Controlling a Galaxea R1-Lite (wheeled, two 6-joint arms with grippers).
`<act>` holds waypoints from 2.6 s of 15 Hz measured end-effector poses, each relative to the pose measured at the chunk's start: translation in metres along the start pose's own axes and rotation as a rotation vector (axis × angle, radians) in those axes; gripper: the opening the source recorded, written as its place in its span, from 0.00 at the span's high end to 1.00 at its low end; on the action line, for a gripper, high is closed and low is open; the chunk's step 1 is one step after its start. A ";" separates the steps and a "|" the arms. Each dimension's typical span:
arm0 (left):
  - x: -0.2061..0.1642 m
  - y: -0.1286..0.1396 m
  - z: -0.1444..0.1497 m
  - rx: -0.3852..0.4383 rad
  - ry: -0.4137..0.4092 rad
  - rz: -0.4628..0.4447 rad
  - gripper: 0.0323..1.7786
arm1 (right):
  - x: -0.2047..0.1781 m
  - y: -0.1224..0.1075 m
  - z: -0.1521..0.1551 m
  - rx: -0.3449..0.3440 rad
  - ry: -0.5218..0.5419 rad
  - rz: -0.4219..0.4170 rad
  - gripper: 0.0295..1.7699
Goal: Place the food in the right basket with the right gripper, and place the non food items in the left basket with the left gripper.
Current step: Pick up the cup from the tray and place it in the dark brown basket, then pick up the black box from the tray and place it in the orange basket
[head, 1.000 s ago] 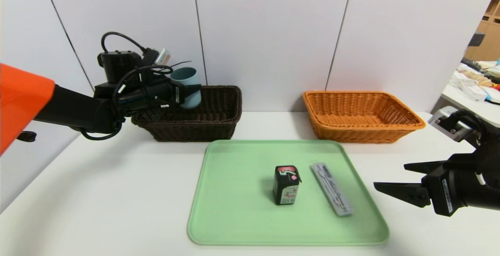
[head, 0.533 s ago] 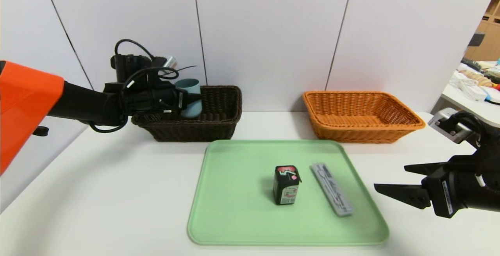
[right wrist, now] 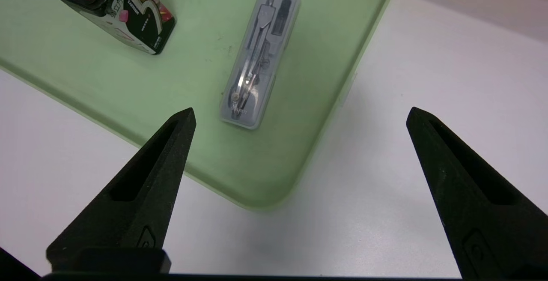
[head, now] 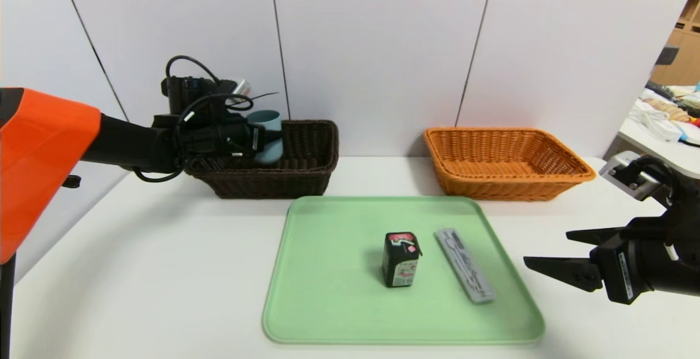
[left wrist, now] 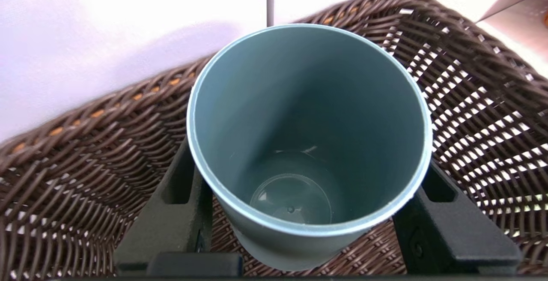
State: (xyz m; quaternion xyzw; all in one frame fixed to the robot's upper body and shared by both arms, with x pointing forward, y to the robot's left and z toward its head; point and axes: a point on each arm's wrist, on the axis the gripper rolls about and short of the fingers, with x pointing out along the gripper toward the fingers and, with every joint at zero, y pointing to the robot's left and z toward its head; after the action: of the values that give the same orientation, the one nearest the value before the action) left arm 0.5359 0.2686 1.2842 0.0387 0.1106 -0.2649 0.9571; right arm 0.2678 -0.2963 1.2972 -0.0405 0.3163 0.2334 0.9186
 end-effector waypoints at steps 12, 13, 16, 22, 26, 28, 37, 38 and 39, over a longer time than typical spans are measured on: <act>0.009 0.001 -0.015 -0.006 0.012 -0.032 0.38 | 0.001 -0.004 0.000 0.009 0.003 -0.014 0.04; 0.009 0.001 -0.015 -0.007 0.013 -0.032 0.35 | 0.001 -0.004 0.000 0.010 0.003 -0.015 0.04; 0.010 0.001 -0.016 -0.010 0.015 -0.031 0.25 | 0.001 -0.004 0.000 0.010 0.003 -0.015 0.04; 0.005 -0.001 -0.012 0.007 -0.022 -0.027 0.14 | 0.000 -0.004 0.000 0.011 0.000 -0.017 0.04; -0.019 -0.008 0.012 0.032 -0.067 -0.019 0.10 | -0.002 -0.004 0.001 0.011 -0.008 -0.019 0.04; -0.035 -0.014 0.023 0.041 -0.086 -0.016 0.09 | -0.004 -0.003 0.001 0.011 -0.016 -0.021 0.04; -0.125 -0.053 0.068 0.082 -0.157 -0.023 0.06 | -0.019 -0.001 -0.005 0.014 -0.055 -0.041 0.04; -0.133 -0.061 0.068 0.083 -0.156 -0.036 0.06 | -0.019 -0.001 -0.006 0.016 -0.054 -0.043 0.04; -0.140 -0.068 0.067 0.084 -0.152 -0.049 0.06 | -0.020 -0.001 -0.006 0.017 -0.054 -0.044 0.04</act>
State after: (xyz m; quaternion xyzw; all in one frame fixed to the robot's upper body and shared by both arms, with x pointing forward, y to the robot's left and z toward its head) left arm 0.3964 0.2714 1.3806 0.0556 0.0272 -0.2947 0.9536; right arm 0.2514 -0.3069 1.3036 -0.0334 0.2922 0.2112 0.9321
